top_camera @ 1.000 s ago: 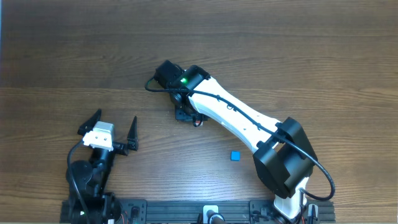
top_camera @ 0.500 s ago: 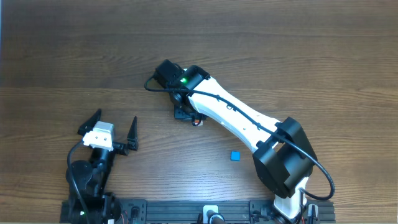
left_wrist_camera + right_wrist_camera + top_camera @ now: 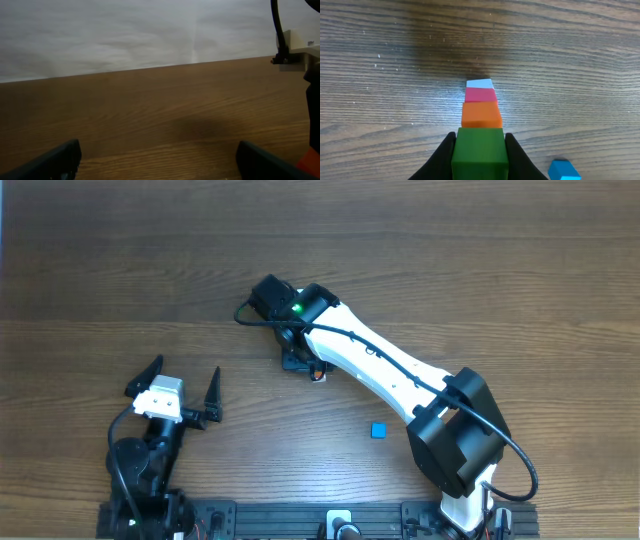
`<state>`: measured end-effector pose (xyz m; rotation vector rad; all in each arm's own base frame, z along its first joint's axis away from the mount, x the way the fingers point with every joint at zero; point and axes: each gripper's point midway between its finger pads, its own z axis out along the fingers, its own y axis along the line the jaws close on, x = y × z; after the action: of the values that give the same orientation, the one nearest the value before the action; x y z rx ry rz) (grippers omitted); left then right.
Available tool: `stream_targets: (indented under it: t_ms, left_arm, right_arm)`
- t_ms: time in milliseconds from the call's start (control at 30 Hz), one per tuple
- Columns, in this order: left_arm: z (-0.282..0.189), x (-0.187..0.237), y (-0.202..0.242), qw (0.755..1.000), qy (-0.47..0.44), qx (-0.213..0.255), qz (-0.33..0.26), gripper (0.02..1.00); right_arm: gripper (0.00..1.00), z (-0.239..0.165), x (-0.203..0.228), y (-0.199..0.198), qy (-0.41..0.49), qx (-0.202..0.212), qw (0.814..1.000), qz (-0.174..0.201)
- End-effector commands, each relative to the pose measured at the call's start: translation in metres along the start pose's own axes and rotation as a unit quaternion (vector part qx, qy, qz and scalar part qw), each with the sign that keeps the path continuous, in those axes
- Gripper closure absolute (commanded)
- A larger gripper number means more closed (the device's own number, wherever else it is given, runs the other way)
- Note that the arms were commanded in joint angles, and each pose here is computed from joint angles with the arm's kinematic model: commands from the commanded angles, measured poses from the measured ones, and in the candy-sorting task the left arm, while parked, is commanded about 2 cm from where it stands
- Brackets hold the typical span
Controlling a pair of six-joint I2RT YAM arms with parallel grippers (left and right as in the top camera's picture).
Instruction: Stack Cubes
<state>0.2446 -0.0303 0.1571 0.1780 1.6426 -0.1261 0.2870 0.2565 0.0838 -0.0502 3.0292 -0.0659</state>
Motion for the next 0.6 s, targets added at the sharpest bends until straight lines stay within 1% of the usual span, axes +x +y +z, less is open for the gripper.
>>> stream_targets:
  t_ms: [33, 500, 567, 600]
  left_arm:
    - [0.0001, 0.0013, -0.0028, 1.000, 0.000, 0.007, 0.009, 0.018]
    - [0.0001, 0.0013, -0.0028, 1.000, 0.000, 0.007, 0.009, 0.018]
    - [0.0001, 0.0013, -0.0028, 1.000, 0.000, 0.007, 0.009, 0.018]
    - [0.0001, 0.0013, -0.0028, 1.000, 0.000, 0.007, 0.009, 0.020]
  right_arm:
    - [0.965, 0.0098, -0.0006, -0.0054, 0.003, 0.015, 1.000, 0.008]
    - [0.932, 0.0151, 0.0009, -0.0058, 0.003, 0.015, 1.000, 0.008]
    - [0.908, 0.0151, 0.0008, -0.0058, 0.003, 0.015, 1.000, 0.008]
    - [0.844, 0.0151, 0.0008, -0.0058, 0.003, 0.015, 1.000, 0.008]
